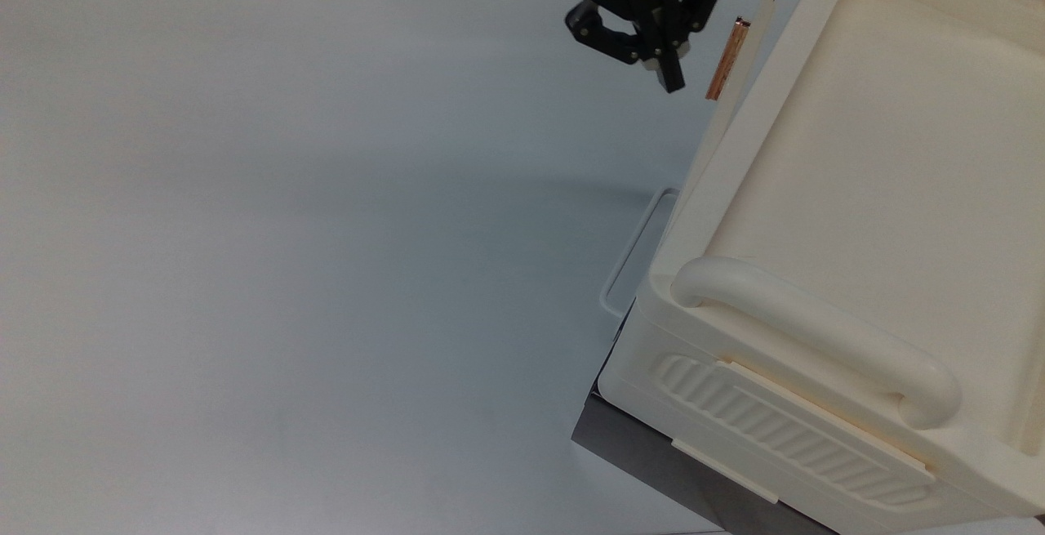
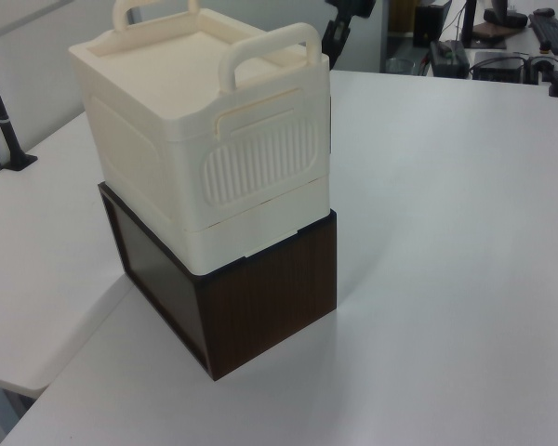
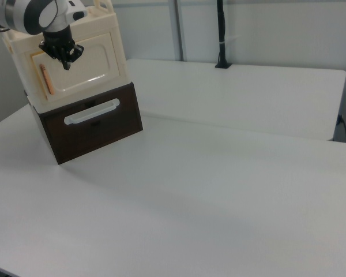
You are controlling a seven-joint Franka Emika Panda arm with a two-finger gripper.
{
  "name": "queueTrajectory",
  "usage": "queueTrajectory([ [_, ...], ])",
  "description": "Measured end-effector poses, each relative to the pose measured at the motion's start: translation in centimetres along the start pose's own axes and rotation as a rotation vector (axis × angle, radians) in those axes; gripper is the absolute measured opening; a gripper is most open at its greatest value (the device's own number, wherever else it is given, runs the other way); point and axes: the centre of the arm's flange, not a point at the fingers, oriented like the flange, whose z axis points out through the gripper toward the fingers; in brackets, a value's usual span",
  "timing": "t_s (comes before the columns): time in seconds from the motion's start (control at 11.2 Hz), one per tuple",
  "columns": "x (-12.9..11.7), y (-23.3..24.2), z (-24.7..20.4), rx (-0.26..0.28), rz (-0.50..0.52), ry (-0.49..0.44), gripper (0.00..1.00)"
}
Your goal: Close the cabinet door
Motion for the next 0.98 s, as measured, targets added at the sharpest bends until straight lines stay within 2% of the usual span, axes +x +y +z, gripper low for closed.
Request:
queueTrajectory([
  [0.45, 1.0, -2.7, 2.5, 0.017, -0.038, 0.056, 0.01],
  [0.8, 1.1, -2.7, 2.6, 0.016, -0.037, 0.06, 0.01],
  [0.98, 1.0, -1.1, 2.5, 0.005, -0.016, 0.055, 0.01],
])
